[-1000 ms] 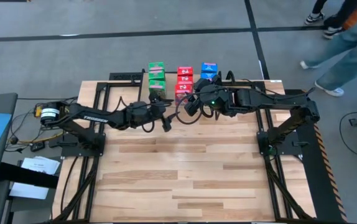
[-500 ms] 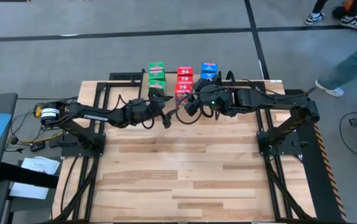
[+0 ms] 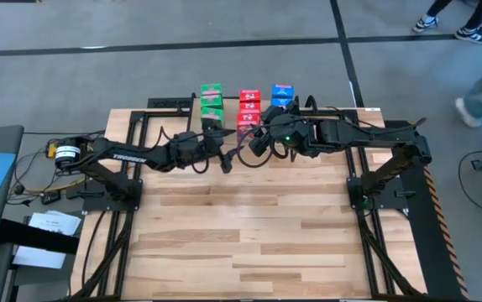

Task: Stack cereal on shelf
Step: Adjust the red cereal box on the shelf

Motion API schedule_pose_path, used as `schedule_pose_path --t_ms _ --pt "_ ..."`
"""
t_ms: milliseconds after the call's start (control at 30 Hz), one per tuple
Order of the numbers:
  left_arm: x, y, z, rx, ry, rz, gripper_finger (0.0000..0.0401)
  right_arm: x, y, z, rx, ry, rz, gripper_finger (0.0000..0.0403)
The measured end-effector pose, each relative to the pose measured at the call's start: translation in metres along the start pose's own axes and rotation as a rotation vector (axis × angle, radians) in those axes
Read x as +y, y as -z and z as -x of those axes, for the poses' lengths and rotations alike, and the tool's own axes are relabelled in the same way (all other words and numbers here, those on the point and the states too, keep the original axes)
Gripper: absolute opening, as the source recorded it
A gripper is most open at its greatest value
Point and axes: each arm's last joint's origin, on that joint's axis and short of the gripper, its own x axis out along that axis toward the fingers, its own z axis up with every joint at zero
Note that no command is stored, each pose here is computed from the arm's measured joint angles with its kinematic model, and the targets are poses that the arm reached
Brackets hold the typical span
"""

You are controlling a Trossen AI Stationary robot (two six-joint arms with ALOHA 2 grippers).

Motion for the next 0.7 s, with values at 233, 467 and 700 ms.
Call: schedule_pose_path --t_ms 233,467,700 --pt "-0.0006 -0.0068 -0.004 0.032 0.004 -0.014 0.0289 0.0 0.0001 0.0 0.0 0.0 0.0 0.0265" --pt "-0.0007 -0.006 -0.0042 0.047 0.005 -0.017 0.0289 0.0 0.0001 0.0 0.0 0.0 0.0 0.0265" --pt "0.0021 -0.0058 -0.0051 0.047 -0.001 -0.015 0.0289 0.0 0.0001 0.0 0.001 0.0 0.0 0.0265"
